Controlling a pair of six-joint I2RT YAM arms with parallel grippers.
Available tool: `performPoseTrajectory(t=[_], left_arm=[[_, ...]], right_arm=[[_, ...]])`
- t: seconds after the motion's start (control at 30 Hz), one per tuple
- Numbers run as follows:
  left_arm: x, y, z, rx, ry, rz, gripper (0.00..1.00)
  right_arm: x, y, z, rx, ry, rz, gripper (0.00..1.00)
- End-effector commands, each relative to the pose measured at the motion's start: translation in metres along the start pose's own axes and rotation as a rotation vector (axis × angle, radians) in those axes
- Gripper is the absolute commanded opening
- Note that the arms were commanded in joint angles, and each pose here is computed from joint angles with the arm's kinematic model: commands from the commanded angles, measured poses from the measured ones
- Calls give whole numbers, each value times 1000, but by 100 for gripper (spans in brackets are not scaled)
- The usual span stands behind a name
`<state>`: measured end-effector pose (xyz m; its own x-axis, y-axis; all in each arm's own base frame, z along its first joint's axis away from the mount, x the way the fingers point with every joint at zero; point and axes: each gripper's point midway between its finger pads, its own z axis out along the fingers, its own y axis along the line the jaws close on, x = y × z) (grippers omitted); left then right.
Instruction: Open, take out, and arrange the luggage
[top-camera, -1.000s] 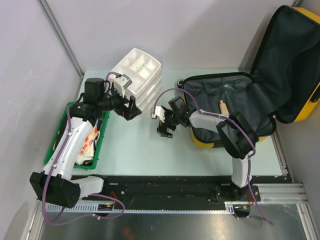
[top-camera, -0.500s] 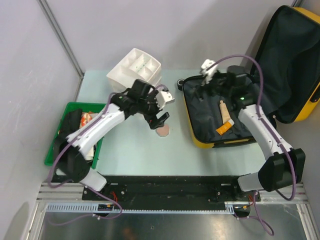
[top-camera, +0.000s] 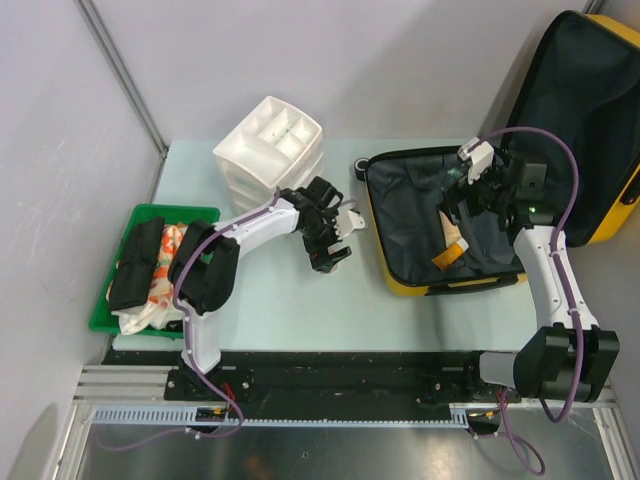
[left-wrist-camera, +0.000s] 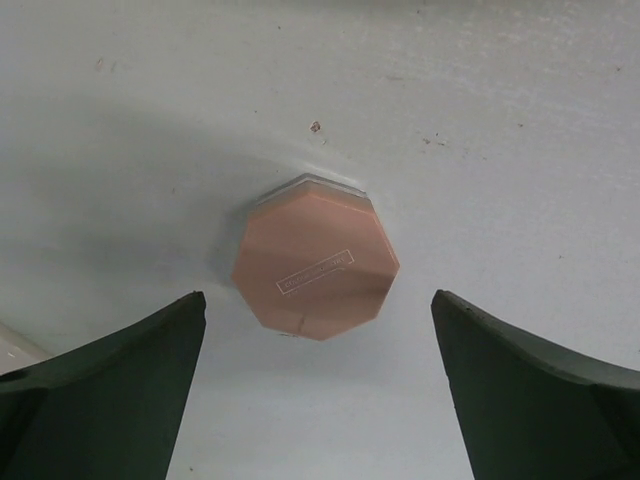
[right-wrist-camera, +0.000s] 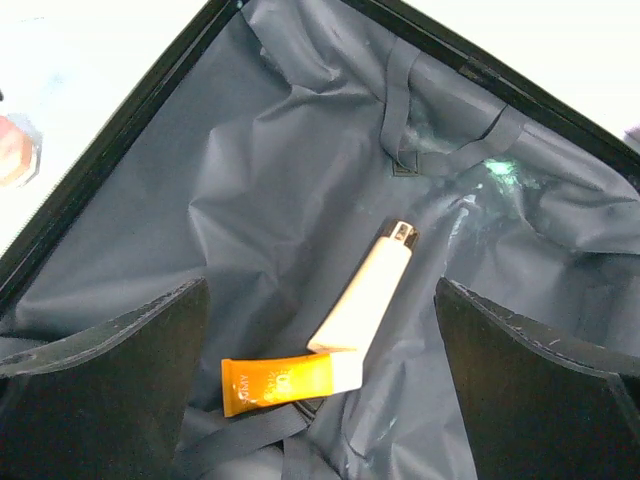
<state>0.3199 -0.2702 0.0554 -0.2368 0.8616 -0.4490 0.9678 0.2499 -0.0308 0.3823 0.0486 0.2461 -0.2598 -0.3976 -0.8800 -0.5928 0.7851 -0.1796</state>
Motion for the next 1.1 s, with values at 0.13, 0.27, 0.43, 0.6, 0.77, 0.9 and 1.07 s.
performPoseTrajectory(t=[0.13,0.27,0.43,0.6,0.77,0.9,1.07], left_arm=[[-21,3,15,-6,-32,125,100],[-18,0,21,-4,-21,131,94],[-9,0,24,-21,3,123,79],[-7,5,18,-61,7,126,71],[4,7,23,-74,37,126,86],[7,6,25,-78,38,131,81],[-15,6,5,-99,-35,123,67]], right_arm=[[1,1,-11,14,2,-30,100],[5,1,-10,11,13,-27,100],[7,0,-8,10,20,-32,100],[8,-1,-6,9,22,-37,100],[9,-2,-4,8,23,-32,100],[9,-2,-4,7,21,-32,100],[8,-1,-5,10,20,-25,100]])
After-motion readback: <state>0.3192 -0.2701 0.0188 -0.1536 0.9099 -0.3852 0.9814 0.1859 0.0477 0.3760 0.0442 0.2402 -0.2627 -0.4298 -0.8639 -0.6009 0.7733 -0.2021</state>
